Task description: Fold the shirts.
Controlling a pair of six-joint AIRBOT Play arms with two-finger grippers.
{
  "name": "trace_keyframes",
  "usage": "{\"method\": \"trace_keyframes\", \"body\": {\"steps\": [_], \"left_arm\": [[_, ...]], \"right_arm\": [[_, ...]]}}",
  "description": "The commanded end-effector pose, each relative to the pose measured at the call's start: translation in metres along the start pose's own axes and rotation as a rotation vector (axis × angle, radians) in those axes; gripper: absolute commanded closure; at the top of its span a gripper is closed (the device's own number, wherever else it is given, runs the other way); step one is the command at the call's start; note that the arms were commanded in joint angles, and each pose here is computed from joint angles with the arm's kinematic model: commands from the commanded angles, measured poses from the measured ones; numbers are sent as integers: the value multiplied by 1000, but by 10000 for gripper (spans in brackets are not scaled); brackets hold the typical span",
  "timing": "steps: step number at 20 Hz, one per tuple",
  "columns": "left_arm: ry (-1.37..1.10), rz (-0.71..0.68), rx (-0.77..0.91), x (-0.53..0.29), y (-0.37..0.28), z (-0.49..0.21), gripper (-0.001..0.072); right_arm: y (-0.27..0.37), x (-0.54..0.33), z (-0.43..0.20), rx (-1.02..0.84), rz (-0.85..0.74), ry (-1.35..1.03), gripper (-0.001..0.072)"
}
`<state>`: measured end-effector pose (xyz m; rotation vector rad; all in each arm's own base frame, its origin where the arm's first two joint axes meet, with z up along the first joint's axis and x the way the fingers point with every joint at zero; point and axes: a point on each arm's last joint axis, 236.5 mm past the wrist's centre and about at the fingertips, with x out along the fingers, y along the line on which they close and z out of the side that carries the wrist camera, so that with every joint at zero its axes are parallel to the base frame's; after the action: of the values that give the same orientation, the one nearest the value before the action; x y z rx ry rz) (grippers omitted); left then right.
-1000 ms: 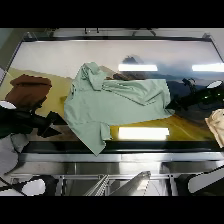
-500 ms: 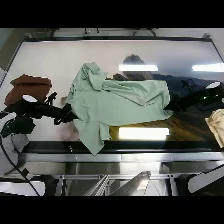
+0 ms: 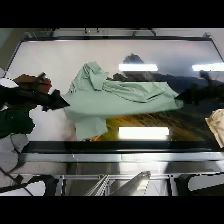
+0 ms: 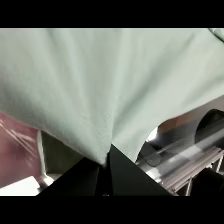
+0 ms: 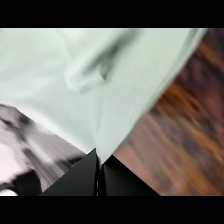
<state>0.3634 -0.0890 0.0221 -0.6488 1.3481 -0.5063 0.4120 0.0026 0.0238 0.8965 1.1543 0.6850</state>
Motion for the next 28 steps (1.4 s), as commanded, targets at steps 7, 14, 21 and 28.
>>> {"method": "trace_keyframes", "body": {"steps": [7, 14, 21, 28], "left_arm": [[-730, -193, 687, -264, -255, -35, 689], [-1098, 106, 953, -357, -332, -96, 686], [-646, -20, 1000, -282, -303, -61, 686], [-250, -33, 645, -105, -153, 87, 686]], "right_arm": [[328, -168, -4, -665, 454, -713, 691], [435, -203, -93, -966, 233, -1022, 691], [360, -170, -65, -878, -113, -895, 691], [191, -42, 17, -579, -227, -551, 692]]}}
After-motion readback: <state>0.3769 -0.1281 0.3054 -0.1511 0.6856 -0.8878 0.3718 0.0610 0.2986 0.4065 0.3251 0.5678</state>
